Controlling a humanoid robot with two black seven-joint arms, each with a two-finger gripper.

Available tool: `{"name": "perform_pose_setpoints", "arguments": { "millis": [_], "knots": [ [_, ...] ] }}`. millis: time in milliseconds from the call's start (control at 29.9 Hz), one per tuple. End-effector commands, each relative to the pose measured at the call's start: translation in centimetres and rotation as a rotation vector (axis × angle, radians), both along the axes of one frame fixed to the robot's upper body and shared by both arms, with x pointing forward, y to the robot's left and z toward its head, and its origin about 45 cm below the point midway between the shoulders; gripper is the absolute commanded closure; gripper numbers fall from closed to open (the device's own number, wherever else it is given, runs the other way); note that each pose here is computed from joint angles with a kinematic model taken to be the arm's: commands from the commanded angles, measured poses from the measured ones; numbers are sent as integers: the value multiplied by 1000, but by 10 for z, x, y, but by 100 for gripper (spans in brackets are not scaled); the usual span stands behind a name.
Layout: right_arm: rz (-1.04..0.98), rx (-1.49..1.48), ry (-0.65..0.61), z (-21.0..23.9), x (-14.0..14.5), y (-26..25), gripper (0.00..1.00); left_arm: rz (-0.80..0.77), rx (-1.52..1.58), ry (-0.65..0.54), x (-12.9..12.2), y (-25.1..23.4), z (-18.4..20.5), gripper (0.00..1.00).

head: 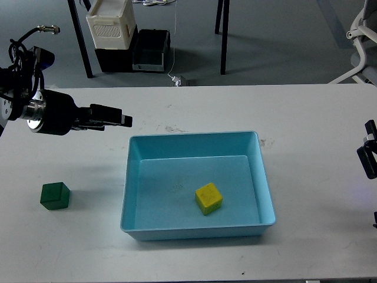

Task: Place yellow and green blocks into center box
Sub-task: 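Lower the open left gripper onto the green cube and close it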

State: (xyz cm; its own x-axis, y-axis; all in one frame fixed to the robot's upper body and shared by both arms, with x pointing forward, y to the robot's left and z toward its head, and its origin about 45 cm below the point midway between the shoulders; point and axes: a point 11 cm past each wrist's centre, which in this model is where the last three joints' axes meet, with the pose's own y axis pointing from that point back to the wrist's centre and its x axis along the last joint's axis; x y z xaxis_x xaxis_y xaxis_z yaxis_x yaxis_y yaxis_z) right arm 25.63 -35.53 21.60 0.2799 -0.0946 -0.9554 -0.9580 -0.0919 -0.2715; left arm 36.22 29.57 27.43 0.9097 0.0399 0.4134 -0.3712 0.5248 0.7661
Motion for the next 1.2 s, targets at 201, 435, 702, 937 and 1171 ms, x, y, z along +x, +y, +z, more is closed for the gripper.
{"name": "perform_pose_setpoints", "arguments": {
  "millis": [201,435,702,937,1171],
  "knots": [
    [2,0,14,-4,0,0,0,60,124,74,-24,58,-42,0],
    [19,3,27,-8,-1,6,0,92,219,106,-41,102,-66,0],
    [20,2,29,-9,-1,6,0,55,254,94,-46,112,-66,0],
    [23,2,31,-10,-2,7,0,66,258,115,-50,117,-76,0],
    [21,4,40,-12,-4,7,0,68,237,125,-49,111,-88,0]
  ]
}}
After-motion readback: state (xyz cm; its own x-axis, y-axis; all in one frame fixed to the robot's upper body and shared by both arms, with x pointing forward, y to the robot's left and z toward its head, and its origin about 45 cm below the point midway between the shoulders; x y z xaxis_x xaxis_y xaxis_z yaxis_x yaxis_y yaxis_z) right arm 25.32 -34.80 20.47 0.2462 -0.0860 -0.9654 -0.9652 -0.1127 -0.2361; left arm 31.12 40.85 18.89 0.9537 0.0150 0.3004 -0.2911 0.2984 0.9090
